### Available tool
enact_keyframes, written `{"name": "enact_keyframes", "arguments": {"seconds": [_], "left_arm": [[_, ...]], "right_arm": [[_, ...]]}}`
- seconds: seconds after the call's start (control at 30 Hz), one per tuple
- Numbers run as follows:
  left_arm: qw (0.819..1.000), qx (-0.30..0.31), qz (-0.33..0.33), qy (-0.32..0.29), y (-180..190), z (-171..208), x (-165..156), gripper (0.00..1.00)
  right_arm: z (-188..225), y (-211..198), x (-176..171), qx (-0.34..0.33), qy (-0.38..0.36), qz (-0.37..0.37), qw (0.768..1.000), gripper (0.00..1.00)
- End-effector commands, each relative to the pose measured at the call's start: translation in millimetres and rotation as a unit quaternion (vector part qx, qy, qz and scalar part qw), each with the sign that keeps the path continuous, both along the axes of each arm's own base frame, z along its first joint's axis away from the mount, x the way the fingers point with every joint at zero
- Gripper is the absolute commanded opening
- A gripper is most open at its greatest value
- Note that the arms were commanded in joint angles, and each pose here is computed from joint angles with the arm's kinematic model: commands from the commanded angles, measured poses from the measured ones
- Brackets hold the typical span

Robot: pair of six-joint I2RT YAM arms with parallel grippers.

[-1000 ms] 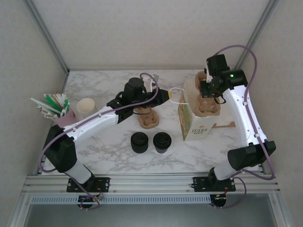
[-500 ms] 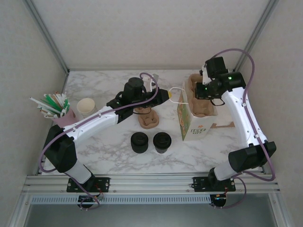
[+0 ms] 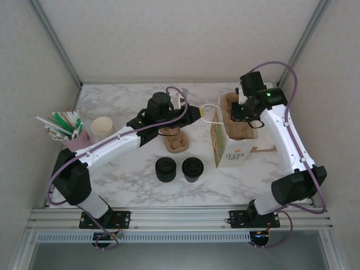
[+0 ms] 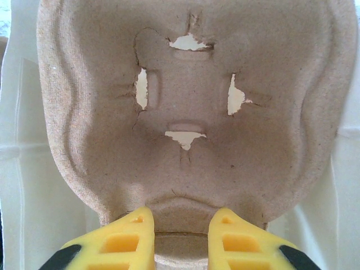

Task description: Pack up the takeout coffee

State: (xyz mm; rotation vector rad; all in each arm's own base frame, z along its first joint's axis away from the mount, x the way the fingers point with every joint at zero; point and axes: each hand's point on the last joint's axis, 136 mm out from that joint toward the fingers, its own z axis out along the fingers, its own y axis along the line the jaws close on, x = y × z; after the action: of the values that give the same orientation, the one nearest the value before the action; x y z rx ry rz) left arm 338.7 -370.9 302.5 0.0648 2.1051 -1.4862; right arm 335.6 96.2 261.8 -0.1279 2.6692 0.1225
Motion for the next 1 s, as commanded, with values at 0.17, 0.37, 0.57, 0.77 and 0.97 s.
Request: {"name": "enact_keyframes", "arguments": {"seconds": [0.17,0.37,0.57,0.77,0.97], "left_arm": [[1.0,-0.01,0.005,-0.006,3,5,1,0.0],[1.0,-0.013,0.005,-0.006,3,6,1,0.0],[1.0,-0.014,0.005,-0.006,3,7,1,0.0],[1.0,-0.016,0.01,-0.007,6,8,0,0.0],[1.0,-0.014,0.014,-0.006,7,5,0,0.0]], "right_arm": [[-13,3,-8,-0.033,0.014,0.016,0.999,0.16],[-24,0,-9,-0.06,0.025,0.013,0.998,0.16],[-32,2,-9,-0.057,0.043,0.004,0.997,0.16],[-46,1,-10,-0.066,0.067,-0.006,0.996,0.16],[-57,1,-11,-0.068,0.082,-0.007,0.994,0.16]]}}
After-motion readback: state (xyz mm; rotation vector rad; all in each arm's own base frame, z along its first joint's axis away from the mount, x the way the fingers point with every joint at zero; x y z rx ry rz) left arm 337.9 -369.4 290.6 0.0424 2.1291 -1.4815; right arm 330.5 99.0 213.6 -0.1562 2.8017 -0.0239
